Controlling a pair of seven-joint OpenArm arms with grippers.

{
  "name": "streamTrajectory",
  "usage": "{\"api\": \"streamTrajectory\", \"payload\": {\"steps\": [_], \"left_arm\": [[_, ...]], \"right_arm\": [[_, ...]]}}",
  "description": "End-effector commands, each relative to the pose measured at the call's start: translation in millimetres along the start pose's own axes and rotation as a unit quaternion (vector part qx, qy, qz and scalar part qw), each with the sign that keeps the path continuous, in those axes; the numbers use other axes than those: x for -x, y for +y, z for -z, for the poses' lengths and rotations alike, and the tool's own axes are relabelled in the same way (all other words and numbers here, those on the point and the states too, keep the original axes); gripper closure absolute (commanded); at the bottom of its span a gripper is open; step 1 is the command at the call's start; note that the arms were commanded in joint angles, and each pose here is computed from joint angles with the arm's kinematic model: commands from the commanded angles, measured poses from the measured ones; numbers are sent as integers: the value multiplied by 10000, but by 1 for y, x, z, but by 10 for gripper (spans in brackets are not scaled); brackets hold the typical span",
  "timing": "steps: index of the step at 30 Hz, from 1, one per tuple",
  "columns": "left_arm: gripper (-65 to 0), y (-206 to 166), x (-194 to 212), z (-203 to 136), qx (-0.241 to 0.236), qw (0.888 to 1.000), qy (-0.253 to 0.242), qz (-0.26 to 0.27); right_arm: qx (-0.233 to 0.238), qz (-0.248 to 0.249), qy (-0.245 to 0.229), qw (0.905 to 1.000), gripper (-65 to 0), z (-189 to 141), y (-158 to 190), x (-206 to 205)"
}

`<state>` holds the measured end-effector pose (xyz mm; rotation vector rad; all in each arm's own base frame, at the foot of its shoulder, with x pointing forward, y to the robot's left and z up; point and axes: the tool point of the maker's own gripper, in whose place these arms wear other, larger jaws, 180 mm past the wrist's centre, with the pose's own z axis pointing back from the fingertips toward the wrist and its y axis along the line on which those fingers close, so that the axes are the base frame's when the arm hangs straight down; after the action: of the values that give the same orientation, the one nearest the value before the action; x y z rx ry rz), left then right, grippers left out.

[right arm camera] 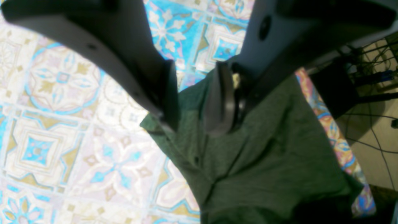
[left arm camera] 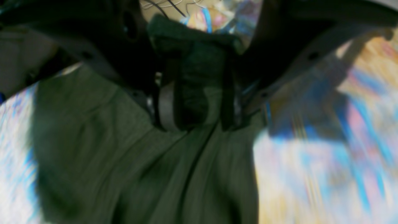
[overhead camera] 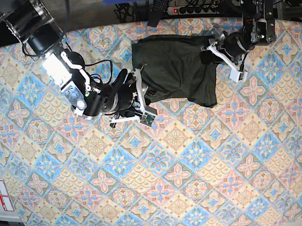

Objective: Fold the T-shirt properly
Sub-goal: 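Grasp the bundle's edges with both grippers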

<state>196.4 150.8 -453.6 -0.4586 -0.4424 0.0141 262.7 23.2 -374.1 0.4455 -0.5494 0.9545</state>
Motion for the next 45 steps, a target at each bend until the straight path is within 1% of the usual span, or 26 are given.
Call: {"api": "streamTrajectory", "payload": {"steps": [1, 7, 10, 12, 13, 16, 19, 20, 23, 26, 29, 33, 37, 41, 43, 45], "left_arm": [[-185, 1, 8, -4, 13, 10000, 82, 0], [-183, 4, 36, -8, -30, 9993, 347, -126], [-178, 3, 44, -11, -16, 9991, 392, -178], [-178, -2, 44, -17, 2, 9994, 350, -66], [-178, -7, 44, -21, 28, 9995, 322, 8], [-177, -16, 41, -33, 69, 9993, 265, 258], [-176, -23, 39, -38, 121, 9991, 205, 357], [-168, -25, 36, -39, 138, 9990, 168, 392], [-103, -34, 30, -42, 202, 9984, 90, 513], [0, -39, 28, -43, 250, 9980, 50, 571], [0, -41, 27, -43, 265, 9980, 41, 577], [0, -43, 26, -44, 305, 9980, 20, 558], [0, -44, 26, -44, 318, 9978, 9, 576], [0, -43, 27, -44, 291, 9978, 21, 588], [0, -43, 27, -44, 285, 9978, 22, 593], [0, -43, 27, -43, 281, 9979, 26, 587]], "right_arm": [[31, -77, -250, 9997, -184, -6, -3, -15], [25, -91, -248, 9996, -184, -6, -3, -16], [25, -91, -248, 9996, -184, -6, -3, -16], [25, -91, -248, 9996, -182, -6, -3, -16], [20, -90, -254, 9996, -172, -6, -3, -16], [-9, -76, -244, 9997, -111, -3, -1, -17], [-19, -38, -415, 9991, -51, -1, -3, -21], [-32, 9, -461, 9989, -39, 1, -4, -22], [0, 32, -488, 9988, -12, 5, -12, -29], [-124, -158, -328, 9993, -1, 16, -6, -30], [-218, -427, -295, 9984, 0, 20, 3, -38], [-522, -615, -383, 9960, 0, 35, 29, -63], [-777, -824, -147, 9935, 0, 53, 49, -62], [-862, -1066, 256, 9902, 0, 66, 53, -46], [-910, -1113, 407, 9888, 0, 74, 56, -44], [-1070, -1083, 487, 9871, 0, 86, 70, -46]]}}
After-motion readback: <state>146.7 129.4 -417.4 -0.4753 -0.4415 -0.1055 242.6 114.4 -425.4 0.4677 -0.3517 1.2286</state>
